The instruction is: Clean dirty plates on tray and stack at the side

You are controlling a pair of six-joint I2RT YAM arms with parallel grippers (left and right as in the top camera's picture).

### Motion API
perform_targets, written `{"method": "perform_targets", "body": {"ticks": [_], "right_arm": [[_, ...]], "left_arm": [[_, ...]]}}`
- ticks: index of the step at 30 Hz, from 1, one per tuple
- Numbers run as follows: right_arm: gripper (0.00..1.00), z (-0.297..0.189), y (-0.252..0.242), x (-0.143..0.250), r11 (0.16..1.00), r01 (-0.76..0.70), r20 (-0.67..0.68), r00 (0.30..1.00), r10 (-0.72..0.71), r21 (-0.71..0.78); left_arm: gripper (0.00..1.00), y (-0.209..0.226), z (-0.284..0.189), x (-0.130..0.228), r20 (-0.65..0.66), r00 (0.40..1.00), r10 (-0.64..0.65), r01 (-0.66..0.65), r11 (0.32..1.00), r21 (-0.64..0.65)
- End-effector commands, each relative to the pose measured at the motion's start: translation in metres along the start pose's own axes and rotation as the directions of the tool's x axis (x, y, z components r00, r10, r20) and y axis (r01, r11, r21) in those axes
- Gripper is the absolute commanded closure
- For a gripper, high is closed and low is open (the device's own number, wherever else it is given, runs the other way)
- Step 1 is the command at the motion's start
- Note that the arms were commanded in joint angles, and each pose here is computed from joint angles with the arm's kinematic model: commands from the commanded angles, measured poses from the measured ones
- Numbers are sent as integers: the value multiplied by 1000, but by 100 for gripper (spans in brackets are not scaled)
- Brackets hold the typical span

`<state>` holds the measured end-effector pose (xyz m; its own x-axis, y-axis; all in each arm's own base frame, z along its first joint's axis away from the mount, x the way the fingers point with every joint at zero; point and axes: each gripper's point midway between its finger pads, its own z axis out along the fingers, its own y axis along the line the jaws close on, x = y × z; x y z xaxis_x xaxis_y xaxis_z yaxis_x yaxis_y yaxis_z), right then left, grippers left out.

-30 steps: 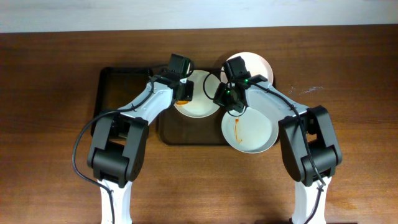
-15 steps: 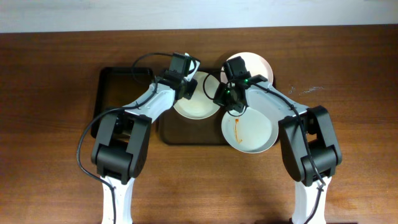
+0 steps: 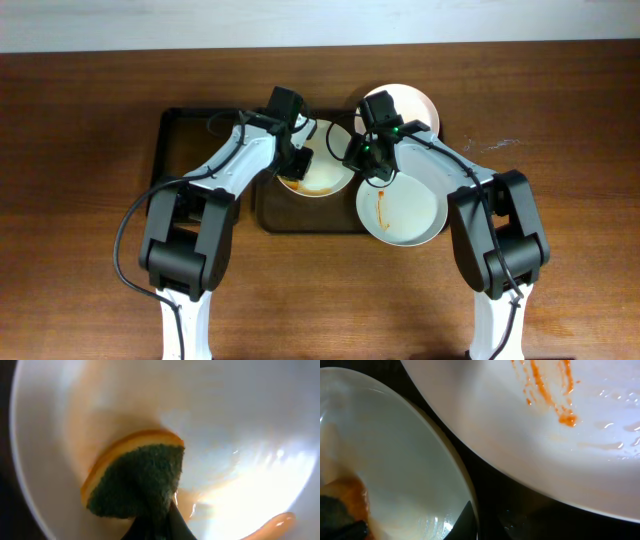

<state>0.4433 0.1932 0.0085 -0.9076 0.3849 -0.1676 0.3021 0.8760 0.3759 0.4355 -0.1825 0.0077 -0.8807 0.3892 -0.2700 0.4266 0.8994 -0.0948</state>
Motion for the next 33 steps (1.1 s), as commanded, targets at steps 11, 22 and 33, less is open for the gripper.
{"method": "perform_targets", "body": {"ticks": [11, 22, 33], "right_arm": [[96, 6, -8, -3, 999, -18, 11, 1000, 18, 30], [96, 6, -8, -2, 999, -18, 6, 1000, 18, 31], [95, 6, -6, -5, 1000, 15, 18, 1000, -15, 23]], "left_arm": [[100, 60, 62, 62, -130, 948, -291, 227, 902, -367], [100, -14, 45, -23, 41, 999, -4, -5, 976, 216], [100, 87, -136, -69, 201, 907, -371, 395, 914, -95]]}}
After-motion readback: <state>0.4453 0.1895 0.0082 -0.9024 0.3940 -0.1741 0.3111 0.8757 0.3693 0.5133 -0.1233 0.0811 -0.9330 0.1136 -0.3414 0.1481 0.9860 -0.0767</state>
